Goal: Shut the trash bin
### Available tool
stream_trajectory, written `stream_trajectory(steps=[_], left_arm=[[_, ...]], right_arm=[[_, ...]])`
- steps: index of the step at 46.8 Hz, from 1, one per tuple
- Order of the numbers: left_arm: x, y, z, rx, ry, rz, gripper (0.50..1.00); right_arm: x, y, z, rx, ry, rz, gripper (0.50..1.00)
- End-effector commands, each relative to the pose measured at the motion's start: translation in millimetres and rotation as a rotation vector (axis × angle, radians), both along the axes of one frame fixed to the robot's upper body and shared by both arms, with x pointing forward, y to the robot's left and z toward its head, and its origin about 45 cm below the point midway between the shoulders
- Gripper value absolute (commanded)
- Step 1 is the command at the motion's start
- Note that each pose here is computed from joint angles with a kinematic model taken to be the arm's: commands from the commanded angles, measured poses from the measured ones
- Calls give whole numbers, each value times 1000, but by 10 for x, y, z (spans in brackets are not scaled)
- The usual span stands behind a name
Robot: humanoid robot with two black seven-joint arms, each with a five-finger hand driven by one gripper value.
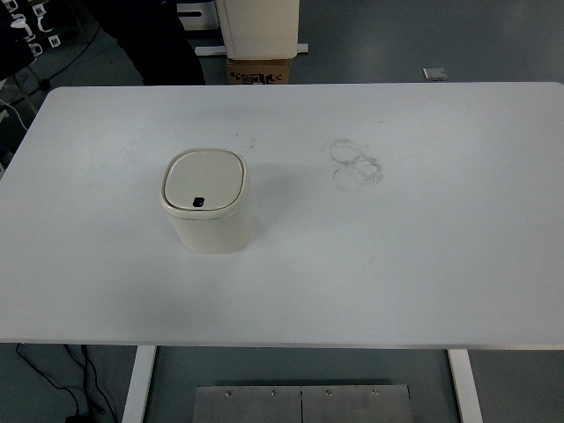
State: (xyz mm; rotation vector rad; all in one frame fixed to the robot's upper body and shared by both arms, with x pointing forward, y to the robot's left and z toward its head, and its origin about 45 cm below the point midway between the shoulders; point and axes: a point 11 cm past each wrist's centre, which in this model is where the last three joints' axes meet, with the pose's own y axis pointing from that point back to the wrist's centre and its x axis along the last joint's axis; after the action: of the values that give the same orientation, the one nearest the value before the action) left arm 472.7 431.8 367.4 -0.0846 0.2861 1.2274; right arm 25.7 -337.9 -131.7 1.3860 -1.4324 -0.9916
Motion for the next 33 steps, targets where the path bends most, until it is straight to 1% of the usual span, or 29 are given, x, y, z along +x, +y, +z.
stream_trajectory(steps=[1, 8, 13, 18, 27, 33], left_arm=[[-26, 142, -71, -40, -4, 60, 1000], [-85, 412, -113, -120, -46, 158, 1000], [-158, 582, -237, -155, -45, 215, 1000], [-216, 644, -370, -203, -33, 243, 1000], [-272, 776, -396, -308, -66, 303, 1000], [-252, 754, -530, -351, -59, 329, 1000]], right_arm=[[-1, 0, 0, 0, 1, 0, 991], [-1, 0, 0, 0, 1, 0, 991], [-1, 0, 0, 0, 1, 0, 991], [0, 0, 0, 0, 0, 0, 991], [-1, 0, 0, 0, 1, 0, 991], [-1, 0, 0, 0, 1, 0, 991]])
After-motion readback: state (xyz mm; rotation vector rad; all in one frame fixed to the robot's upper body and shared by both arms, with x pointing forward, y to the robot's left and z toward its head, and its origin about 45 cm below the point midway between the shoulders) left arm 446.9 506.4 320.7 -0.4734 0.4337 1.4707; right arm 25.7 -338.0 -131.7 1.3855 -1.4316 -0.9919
